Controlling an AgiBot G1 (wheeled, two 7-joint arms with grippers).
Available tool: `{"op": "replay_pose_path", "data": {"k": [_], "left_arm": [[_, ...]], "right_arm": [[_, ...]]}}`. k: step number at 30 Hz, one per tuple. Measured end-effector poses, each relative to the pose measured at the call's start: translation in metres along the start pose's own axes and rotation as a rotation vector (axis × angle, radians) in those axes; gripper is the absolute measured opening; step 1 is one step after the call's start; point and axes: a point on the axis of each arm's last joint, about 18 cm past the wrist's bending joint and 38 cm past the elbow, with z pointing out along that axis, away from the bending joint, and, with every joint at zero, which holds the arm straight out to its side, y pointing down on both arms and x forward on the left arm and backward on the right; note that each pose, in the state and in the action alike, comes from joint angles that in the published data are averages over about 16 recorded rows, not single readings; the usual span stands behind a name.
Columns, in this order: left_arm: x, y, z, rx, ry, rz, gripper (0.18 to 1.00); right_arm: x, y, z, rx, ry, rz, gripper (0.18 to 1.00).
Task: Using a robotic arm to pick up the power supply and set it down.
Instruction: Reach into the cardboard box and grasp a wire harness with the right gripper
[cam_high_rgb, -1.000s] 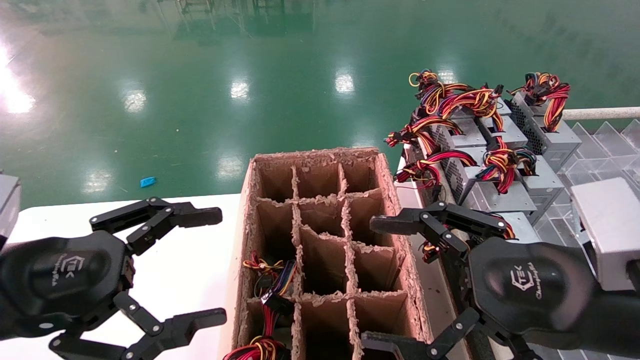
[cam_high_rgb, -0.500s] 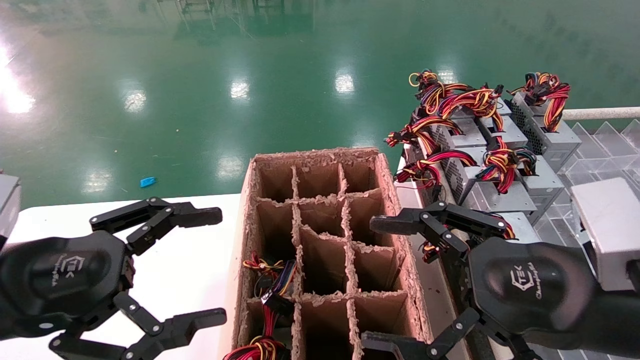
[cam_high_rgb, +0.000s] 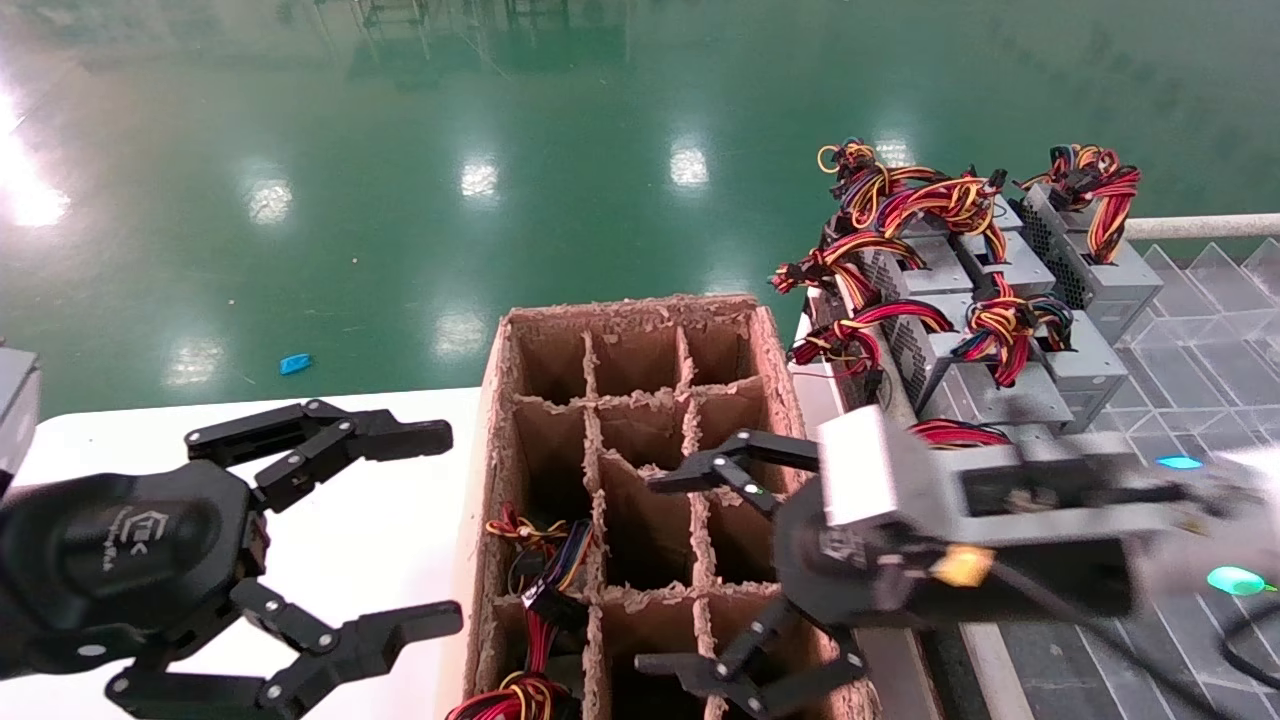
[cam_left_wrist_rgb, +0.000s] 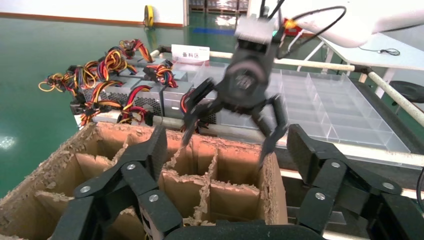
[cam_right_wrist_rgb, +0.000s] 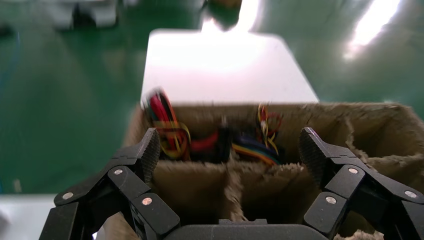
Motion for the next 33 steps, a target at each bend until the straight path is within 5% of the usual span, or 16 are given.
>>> {"op": "replay_pose_path", "data": {"k": [14, 33], "left_arm": [[0.000, 0.000, 0.000, 0.000, 0.000, 0.000, 0.665], [0.000, 0.000, 0.000, 0.000, 0.000, 0.000, 0.280]], "right_arm": [[0.057, 0.001, 0.070, -0.176, -0.081, -0.256, 1.000], [0.081, 0.011, 0.106, -0.202, -0.117, -0.326, 0.939]]}}
